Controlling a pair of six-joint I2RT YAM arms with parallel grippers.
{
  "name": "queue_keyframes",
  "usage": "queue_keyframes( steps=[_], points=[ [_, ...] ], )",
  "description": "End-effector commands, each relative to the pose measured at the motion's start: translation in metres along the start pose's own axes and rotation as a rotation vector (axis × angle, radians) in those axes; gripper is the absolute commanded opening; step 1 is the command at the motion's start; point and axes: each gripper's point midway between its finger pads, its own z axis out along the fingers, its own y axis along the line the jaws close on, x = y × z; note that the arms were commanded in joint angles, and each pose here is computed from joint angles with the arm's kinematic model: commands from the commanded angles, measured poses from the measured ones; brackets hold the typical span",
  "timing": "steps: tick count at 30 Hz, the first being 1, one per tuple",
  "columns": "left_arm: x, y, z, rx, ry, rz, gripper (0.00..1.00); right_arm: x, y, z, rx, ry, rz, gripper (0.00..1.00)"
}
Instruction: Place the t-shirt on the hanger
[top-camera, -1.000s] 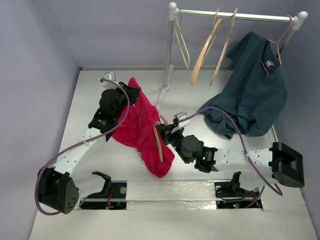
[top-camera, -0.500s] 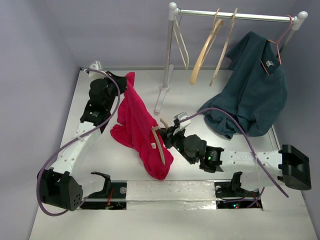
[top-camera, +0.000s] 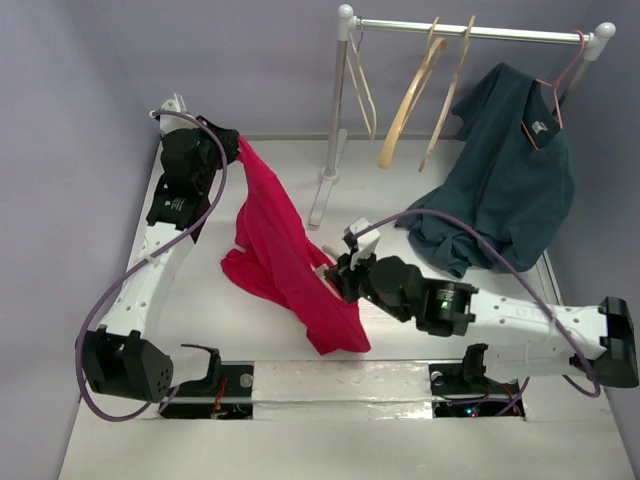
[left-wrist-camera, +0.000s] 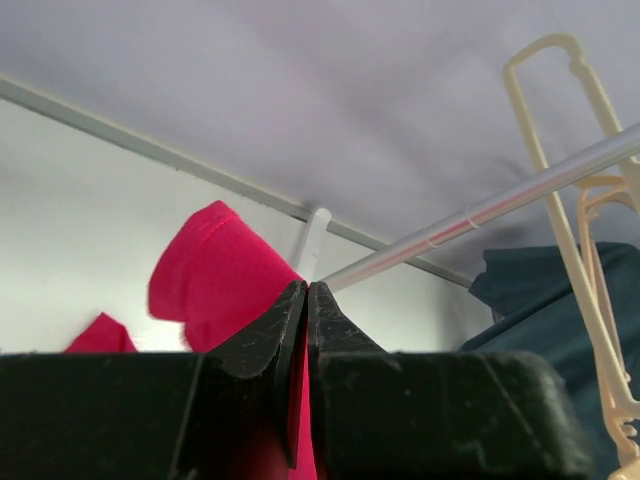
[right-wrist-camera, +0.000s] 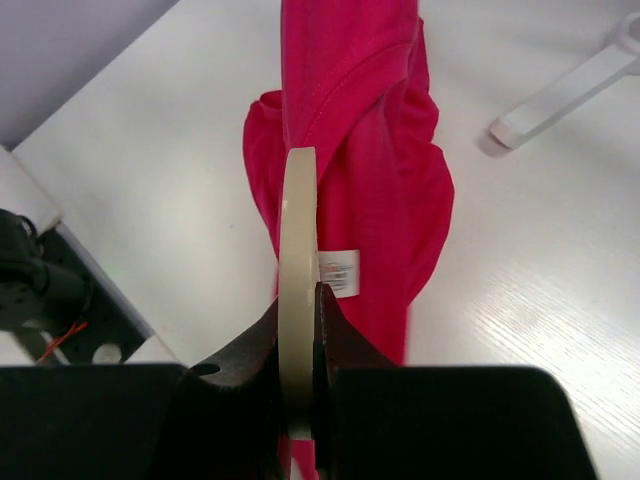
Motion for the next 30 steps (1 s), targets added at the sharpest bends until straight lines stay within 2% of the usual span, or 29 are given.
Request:
queue_keyframes(
  steps=[1,2,3,7,9,11,13,14,18,22,28,30],
  points=[
    [-0.043,-0.017,-0.012,0.04,-0.103,0.021,0.0,-0.065,0.002,-0.044,-0.01,0.003,-0.024,0.0],
    [-0.047,-0.02,-0.014,0.043,-0.108,0.022,0.0,-0.08,0.001,-0.053,-0.006,0.001,-0.036,0.0],
    [-0.052,-0.023,-0.018,0.047,-0.117,0.022,0.0,-0.115,-0.001,-0.073,0.005,-0.019,-0.036,0.0],
    [-0.076,-0.043,-0.042,0.116,-0.188,0.005,0.0,-0.174,-0.001,-0.113,-0.018,-0.076,-0.008,0.0],
    [-0.081,-0.05,-0.062,0.162,-0.214,-0.011,0.0,-0.174,-0.004,-0.113,-0.007,-0.088,0.0,0.0],
    [-0.087,-0.056,-0.075,0.198,-0.238,-0.029,0.0,-0.144,-0.01,-0.097,0.035,-0.044,-0.004,0.0],
    [-0.09,-0.06,-0.091,0.226,-0.261,-0.04,0.0,-0.13,-0.001,-0.083,0.003,-0.045,0.006,0.0],
    [-0.088,-0.062,-0.095,0.246,-0.249,-0.046,0.0,-0.108,-0.002,-0.072,0.01,-0.01,-0.014,0.0],
    [-0.098,-0.075,-0.12,0.306,-0.268,-0.047,0.0,-0.089,-0.005,-0.053,0.049,0.029,-0.031,0.0],
    [-0.102,-0.075,-0.137,0.303,-0.285,-0.031,0.0,-0.116,-0.023,-0.062,0.145,-0.057,-0.021,0.0],
    [-0.084,-0.051,-0.128,0.229,-0.259,-0.029,0.0,-0.187,-0.029,-0.106,0.115,-0.242,0.002,0.0],
    [-0.083,-0.04,-0.124,0.187,-0.276,-0.034,0.0,-0.19,-0.026,-0.11,0.091,-0.249,0.001,0.0]
  ],
)
